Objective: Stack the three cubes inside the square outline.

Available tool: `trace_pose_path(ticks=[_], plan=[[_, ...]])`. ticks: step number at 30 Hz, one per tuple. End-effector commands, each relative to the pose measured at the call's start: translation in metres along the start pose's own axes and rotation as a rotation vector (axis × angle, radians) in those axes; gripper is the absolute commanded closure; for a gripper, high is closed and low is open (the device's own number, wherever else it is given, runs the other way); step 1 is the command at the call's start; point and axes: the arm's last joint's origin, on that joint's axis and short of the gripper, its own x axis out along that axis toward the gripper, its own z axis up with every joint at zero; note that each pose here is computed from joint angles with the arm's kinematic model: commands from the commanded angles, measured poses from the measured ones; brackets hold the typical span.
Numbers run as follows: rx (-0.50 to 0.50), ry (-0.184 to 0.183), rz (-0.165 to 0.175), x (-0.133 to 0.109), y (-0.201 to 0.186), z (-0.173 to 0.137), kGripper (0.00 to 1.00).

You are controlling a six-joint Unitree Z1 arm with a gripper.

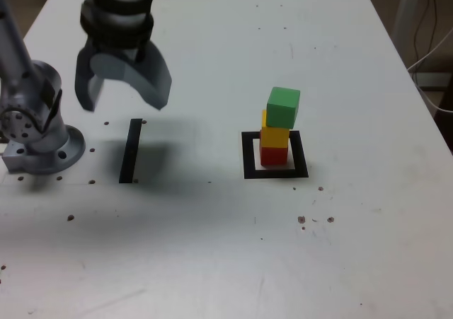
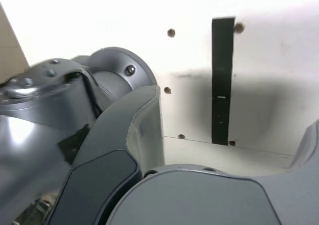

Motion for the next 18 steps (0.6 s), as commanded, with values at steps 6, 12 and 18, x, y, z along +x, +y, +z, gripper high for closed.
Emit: trace_pose_path(ticks=[6,12,18], plan=[[-0.001,-0.022,-0.043,0.017,-0.003,-0.002,0.0],[0.016,-0.042,-0.077,0.033,-0.006,-0.001,0.0],[0.027,-0.055,-0.089,0.044,-0.007,0.003,0.0]])
